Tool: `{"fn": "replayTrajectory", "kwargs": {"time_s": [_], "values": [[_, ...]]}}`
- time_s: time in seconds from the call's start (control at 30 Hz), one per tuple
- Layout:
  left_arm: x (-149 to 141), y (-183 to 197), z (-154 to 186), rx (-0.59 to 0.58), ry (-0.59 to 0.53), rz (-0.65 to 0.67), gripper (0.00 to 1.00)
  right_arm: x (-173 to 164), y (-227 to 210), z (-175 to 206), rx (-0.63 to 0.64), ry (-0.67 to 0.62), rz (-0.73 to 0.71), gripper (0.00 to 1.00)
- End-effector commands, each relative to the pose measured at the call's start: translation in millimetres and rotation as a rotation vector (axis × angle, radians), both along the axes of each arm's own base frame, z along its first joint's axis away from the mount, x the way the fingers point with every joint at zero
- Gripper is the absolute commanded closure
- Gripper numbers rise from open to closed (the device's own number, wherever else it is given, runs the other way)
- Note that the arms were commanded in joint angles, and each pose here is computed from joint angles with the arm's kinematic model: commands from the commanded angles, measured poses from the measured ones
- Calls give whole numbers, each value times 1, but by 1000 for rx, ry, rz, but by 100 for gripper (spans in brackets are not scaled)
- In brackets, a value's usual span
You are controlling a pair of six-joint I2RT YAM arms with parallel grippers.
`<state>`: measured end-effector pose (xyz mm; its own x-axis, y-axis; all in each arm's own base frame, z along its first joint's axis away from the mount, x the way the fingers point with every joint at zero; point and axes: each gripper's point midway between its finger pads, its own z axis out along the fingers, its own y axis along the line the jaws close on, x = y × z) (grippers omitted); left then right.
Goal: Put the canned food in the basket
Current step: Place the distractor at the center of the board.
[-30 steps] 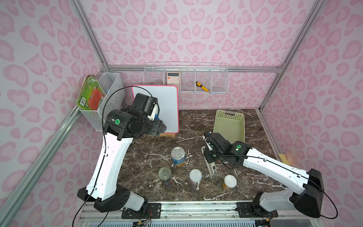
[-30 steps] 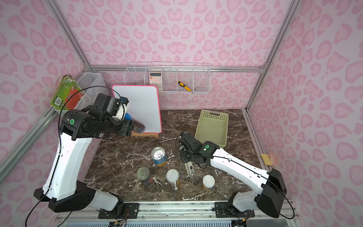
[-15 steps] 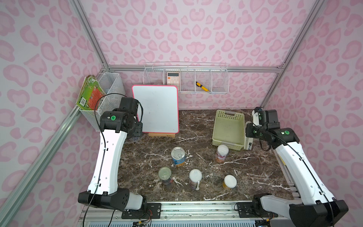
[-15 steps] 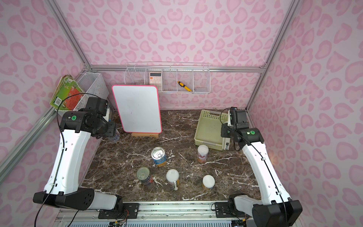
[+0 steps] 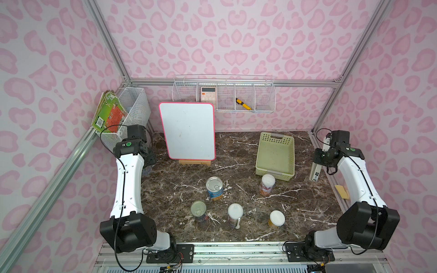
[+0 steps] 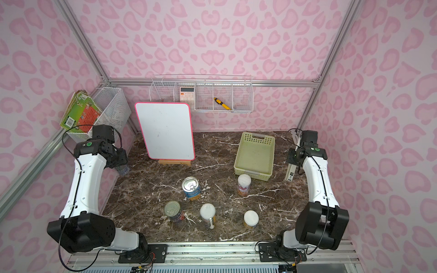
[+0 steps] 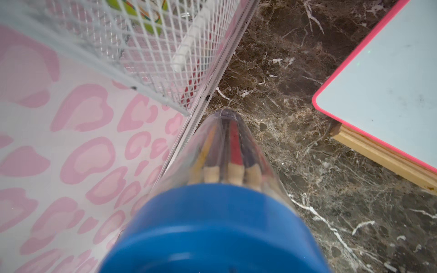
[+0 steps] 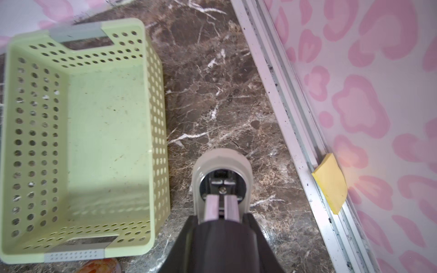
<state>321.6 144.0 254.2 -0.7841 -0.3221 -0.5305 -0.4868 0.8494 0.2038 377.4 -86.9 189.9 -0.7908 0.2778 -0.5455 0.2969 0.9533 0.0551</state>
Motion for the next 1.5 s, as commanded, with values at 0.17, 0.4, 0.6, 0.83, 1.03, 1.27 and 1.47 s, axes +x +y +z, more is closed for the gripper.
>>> {"fn": "replayTrajectory", "kwargs": {"time_s": [0.17, 0.4, 0.6, 0.83, 1.03, 1.27, 1.47], "values": [[27, 13, -18, -49, -103, 43, 72, 0, -22, -47, -25, 100, -58, 100], [25, 18, -49, -93, -70, 76, 74, -12, -32, -100, -41, 232, -111, 100], [19, 33, -65, -125, -63, 145, 75, -23, -47, -126, -45, 304, -155, 100], [10, 44, -82, -105, -37, 203, 70, -29, -52, -147, -54, 364, -181, 91], [10, 39, -92, -158, -25, 196, 63, -28, -50, -150, -36, 369, -178, 65], [9, 36, -92, -187, 2, 191, 34, -24, -50, -145, -31, 354, -174, 38], [10, 36, -85, -192, -5, 186, 15, -18, -51, -133, -37, 326, -174, 33]]}}
